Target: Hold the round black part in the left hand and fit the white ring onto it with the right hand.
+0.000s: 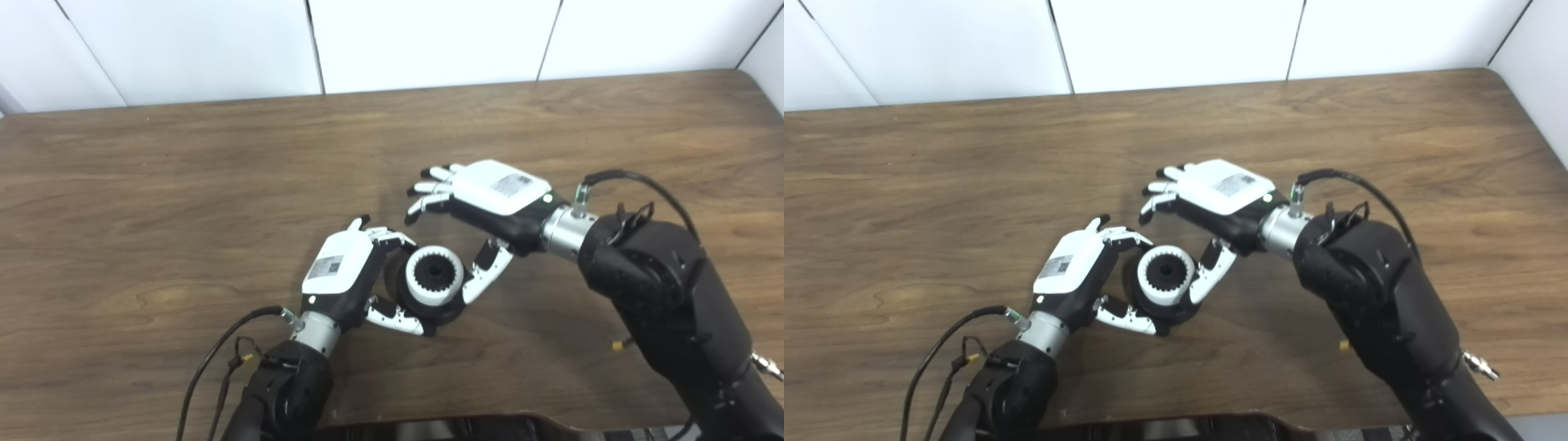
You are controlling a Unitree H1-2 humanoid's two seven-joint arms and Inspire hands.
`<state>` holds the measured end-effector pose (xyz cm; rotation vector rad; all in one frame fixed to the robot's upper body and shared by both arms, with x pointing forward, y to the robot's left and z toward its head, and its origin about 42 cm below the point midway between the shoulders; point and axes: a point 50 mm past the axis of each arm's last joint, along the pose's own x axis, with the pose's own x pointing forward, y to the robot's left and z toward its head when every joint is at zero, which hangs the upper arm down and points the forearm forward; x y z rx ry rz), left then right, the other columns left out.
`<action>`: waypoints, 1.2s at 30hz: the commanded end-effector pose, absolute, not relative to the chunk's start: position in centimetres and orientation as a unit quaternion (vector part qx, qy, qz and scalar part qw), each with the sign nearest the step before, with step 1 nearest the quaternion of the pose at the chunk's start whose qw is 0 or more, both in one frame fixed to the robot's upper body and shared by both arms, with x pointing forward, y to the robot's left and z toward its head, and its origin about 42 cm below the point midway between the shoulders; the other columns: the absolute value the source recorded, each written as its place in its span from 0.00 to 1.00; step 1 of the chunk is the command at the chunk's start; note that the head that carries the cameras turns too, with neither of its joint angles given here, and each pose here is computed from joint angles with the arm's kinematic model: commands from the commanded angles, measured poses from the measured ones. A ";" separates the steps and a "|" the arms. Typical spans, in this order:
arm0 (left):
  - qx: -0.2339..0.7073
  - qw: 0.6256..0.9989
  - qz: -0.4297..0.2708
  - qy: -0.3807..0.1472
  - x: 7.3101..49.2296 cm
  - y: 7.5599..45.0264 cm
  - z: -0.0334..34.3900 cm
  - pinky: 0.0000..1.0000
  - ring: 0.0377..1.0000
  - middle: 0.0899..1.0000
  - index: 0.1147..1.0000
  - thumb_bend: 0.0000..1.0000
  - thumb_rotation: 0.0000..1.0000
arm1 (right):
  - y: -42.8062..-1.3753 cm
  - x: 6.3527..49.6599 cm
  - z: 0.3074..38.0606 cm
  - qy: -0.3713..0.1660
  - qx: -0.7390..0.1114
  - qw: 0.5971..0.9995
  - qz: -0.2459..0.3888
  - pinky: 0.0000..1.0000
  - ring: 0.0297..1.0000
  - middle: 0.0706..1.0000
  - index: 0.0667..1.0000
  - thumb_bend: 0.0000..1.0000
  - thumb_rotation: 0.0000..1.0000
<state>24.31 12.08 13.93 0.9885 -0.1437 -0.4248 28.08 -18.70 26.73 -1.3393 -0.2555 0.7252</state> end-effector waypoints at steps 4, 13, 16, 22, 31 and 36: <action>0.515 0.828 -0.222 -0.011 25.1 12.7 15.0 1.00 0.93 0.86 0.73 0.95 0.31 | -19.7 28.5 29.3 -0.142 -0.616 0.716 0.296 1.00 1.00 0.93 0.77 1.00 0.37; 0.543 0.799 -0.251 0.057 25.9 13.6 15.7 1.00 1.00 0.96 0.96 1.00 0.37 | -20.6 29.0 29.8 -0.141 -0.613 0.723 0.284 1.00 1.00 0.93 0.74 1.00 0.37; 0.554 0.784 -0.267 0.082 26.1 14.0 16.2 1.00 1.00 0.99 1.00 1.00 0.37 | -20.7 29.1 29.9 -0.140 -0.612 0.725 0.282 1.00 1.00 0.93 0.74 1.00 0.37; 0.561 0.771 -0.280 0.111 26.7 14.9 17.7 1.00 1.00 1.00 1.00 1.00 0.38 | -21.0 29.4 29.9 -0.138 -0.612 0.728 0.275 1.00 1.00 0.93 0.73 1.00 0.38; 0.581 0.758 -0.271 0.121 26.9 16.7 22.9 1.00 1.00 1.00 1.00 1.00 0.36 | -21.3 29.5 29.9 -0.133 -0.609 0.736 0.264 1.00 1.00 0.93 0.73 1.00 0.37; 0.575 0.782 -0.229 0.076 26.2 18.0 27.1 1.00 1.00 1.00 1.00 1.00 0.33 | -21.6 29.6 30.0 -0.131 -0.607 0.739 0.260 1.00 1.00 0.93 0.74 1.00 0.38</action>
